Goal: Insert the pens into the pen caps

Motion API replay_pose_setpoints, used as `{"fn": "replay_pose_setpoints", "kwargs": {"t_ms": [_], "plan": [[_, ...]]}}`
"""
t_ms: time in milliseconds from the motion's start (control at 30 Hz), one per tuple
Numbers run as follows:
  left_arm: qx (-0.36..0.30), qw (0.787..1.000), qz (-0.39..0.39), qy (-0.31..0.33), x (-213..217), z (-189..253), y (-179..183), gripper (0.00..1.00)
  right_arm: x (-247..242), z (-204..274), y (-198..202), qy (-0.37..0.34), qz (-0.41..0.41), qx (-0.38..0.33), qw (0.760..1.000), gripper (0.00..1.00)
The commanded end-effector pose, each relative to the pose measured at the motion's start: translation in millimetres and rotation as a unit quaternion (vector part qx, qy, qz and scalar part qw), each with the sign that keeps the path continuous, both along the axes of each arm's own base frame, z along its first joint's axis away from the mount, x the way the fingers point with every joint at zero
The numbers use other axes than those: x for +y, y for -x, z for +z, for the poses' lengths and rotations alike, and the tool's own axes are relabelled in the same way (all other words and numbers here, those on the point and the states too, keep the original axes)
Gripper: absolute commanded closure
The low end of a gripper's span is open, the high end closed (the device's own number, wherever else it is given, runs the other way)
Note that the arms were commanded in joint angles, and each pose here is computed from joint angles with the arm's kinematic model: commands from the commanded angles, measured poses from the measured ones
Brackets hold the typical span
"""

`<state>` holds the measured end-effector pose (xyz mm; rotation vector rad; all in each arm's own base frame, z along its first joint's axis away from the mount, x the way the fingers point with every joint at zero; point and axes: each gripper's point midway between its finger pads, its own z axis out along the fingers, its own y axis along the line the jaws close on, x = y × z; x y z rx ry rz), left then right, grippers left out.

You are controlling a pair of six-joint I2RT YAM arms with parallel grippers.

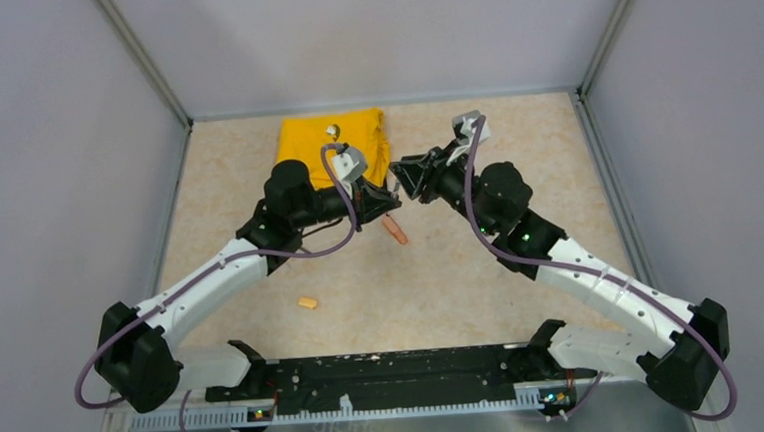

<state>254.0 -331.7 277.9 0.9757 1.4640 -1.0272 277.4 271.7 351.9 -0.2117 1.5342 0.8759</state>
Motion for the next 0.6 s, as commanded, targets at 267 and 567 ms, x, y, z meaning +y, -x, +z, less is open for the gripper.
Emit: {"fn": "replay_pose_setpoints", "kwargs": {"t_ms": [267,567], "plan": [[0.004,0.999,-0.028,0.022,2,9,16,1.00,-28,65,16,-0.032,-0.021,-0.069,0.997,0.55],[0.022,0.998,-0.057,0.001,-4,-7,20,1.00,-17,57,12,-0.022,-0.004,-0.033,0.999,0.51]]}}
